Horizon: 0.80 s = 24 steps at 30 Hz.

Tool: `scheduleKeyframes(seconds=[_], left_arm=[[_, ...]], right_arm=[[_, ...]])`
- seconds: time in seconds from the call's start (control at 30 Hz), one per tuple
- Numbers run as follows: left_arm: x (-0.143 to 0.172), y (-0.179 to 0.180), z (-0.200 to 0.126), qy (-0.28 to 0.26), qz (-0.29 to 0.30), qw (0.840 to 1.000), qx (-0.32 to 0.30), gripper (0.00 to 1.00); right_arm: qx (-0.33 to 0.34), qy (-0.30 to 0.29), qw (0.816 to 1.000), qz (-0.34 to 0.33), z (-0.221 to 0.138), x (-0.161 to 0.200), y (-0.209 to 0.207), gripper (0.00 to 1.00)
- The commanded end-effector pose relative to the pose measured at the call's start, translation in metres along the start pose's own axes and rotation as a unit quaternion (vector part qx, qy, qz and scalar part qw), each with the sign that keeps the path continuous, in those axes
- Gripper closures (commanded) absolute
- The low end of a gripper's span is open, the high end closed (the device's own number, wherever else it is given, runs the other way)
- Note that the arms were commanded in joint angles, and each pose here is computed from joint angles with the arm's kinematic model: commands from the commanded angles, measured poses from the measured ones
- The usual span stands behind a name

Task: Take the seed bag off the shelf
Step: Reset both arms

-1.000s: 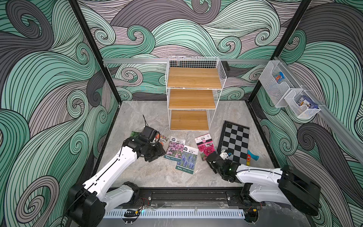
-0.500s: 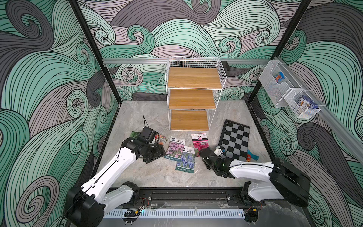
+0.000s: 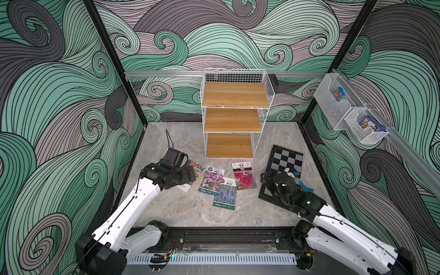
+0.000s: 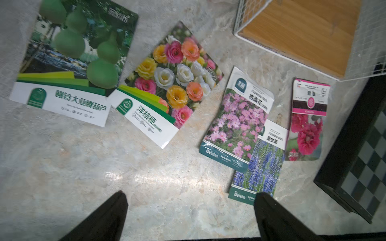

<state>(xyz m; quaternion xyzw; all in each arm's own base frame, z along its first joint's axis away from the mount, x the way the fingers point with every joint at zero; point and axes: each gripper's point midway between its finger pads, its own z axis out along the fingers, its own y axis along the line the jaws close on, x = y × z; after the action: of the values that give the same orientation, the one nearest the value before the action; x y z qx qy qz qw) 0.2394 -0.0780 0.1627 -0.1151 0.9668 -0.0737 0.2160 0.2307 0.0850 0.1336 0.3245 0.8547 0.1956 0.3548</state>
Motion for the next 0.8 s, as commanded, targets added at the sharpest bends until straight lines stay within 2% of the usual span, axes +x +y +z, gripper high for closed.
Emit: scheduleKeyframes(seconds=[0.0,0.1,0.23,0.33,0.4,0.47,0.53,0.63,0.7,0.77], left_arm=[[-0.023,0.021,0.017,-0.04,0.053,0.996,-0.052,0.01],[-0.043,0.041,0.037,-0.097,0.056,0.991,-0.069,0.01],[-0.068,0.055,0.053,-0.19,0.064,0.978,-0.058,0.02],[-0.081,0.065,0.062,-0.252,0.09,0.961,-0.07,0.01],[-0.086,0.076,0.069,-0.291,0.104,0.947,-0.091,0.01],[-0.091,0.09,0.07,-0.331,0.076,0.934,-0.108,0.01],[-0.094,0.103,0.076,-0.335,0.049,0.932,-0.127,0.01],[-0.099,0.101,0.086,-0.292,0.047,0.947,-0.128,0.01],[-0.108,0.088,0.09,-0.312,0.075,0.943,-0.088,0.01],[-0.12,0.081,0.09,-0.336,0.081,0.936,-0.063,0.01]], right_arm=[[0.017,-0.005,0.984,-0.175,-0.003,-0.02,-0.015,0.01],[0.02,-0.036,0.974,-0.224,0.003,-0.052,-0.018,0.01],[0.032,-0.077,0.972,-0.221,0.025,-0.078,-0.037,0.01],[0.024,-0.117,0.971,-0.208,0.034,-0.094,-0.046,0.01],[0.008,-0.155,0.962,-0.225,0.034,-0.107,-0.039,0.01],[0.015,-0.186,0.948,-0.257,0.032,-0.119,-0.035,0.01],[0.035,-0.187,0.942,-0.277,0.041,-0.12,-0.045,0.01],[0.043,-0.145,0.951,-0.268,0.062,-0.101,-0.064,0.01],[0.04,-0.147,0.953,-0.263,0.063,-0.1,-0.065,0.01],[0.018,-0.193,0.944,-0.268,0.059,-0.108,-0.058,0.01]])
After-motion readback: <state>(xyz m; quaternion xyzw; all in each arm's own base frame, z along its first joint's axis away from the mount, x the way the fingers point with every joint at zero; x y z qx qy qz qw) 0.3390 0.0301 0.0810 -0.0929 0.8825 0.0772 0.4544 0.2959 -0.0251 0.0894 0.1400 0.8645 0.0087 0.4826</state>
